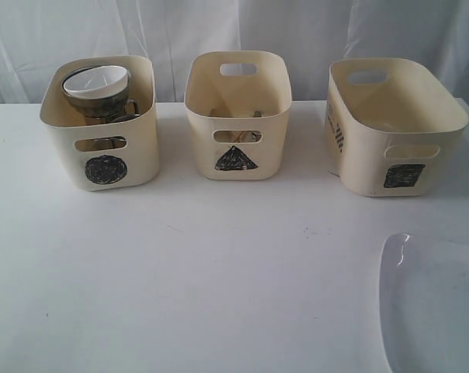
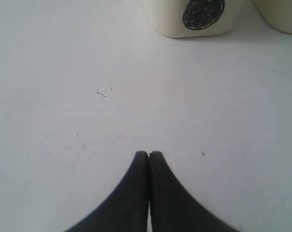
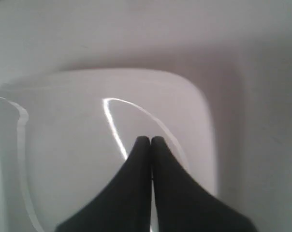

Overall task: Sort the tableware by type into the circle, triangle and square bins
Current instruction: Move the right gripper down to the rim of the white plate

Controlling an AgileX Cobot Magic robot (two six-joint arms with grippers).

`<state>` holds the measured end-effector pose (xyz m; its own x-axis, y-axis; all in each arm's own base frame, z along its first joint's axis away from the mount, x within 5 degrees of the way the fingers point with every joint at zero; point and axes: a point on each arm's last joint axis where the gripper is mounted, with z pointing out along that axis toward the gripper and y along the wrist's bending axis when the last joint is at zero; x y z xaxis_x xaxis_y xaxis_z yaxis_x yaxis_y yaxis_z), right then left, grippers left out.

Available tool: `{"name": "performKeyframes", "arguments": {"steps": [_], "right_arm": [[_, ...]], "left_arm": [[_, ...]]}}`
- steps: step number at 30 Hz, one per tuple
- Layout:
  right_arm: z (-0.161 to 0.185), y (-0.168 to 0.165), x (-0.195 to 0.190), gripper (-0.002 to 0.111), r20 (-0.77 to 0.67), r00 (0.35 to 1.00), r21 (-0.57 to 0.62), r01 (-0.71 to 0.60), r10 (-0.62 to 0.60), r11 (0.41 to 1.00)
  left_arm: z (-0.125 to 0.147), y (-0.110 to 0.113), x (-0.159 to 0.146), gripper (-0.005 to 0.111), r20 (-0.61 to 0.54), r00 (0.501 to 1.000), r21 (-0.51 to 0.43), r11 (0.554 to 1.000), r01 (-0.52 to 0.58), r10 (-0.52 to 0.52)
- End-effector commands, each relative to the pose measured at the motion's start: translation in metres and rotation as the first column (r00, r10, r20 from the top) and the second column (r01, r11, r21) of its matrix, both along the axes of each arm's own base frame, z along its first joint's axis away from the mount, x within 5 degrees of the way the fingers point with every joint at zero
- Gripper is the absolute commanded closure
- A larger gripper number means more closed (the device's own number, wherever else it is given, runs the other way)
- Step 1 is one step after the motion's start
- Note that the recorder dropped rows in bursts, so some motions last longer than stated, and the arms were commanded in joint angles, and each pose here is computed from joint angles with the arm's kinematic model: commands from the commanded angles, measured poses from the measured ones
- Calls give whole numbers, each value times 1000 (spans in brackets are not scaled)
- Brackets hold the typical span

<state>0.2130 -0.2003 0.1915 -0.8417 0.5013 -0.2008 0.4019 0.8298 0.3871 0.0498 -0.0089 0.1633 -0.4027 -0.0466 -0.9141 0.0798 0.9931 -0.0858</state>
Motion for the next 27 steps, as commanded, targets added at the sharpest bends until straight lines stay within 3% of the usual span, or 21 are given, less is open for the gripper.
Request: {"name": "performKeyframes", "arguments": {"steps": [1,5,9,12,16,18,24,27], "right_arm": [[-31,-14,-15,108,-101,995,-96,-25,16,995],[-30,-17,-4,108,-3,999,-76,52,-52,996],[-21,-15,7,100,112,993,-47,-17,22,999],[-30,-10,7,82,124,986,11,-118,116,993],[-43,-8,8,43,115,981,61,-164,156,985],[-44,-8,9,32,121,982,57,-155,147,986],[-41,-18,16,29,157,984,-10,-78,78,997],[-18,-25,38,29,337,938,81,54,-78,995]], "left_arm": [[-1,0,0,107,1,1000,-6,1000,6,-6],[-1,0,0,107,1,1000,-6,1000,6,-6],[-1,0,0,107,1,1000,-6,1000,6,-6],[-1,0,0,107,1,1000,-6,1000,6,-6],[-1,0,0,107,1,1000,-6,1000,6,-6],[-1,0,0,107,1,1000,-6,1000,6,-6],[-1,0,0,107,1,1000,-6,1000,6,-6],[-1,0,0,107,1,1000,-6,1000,6,-6]]}}
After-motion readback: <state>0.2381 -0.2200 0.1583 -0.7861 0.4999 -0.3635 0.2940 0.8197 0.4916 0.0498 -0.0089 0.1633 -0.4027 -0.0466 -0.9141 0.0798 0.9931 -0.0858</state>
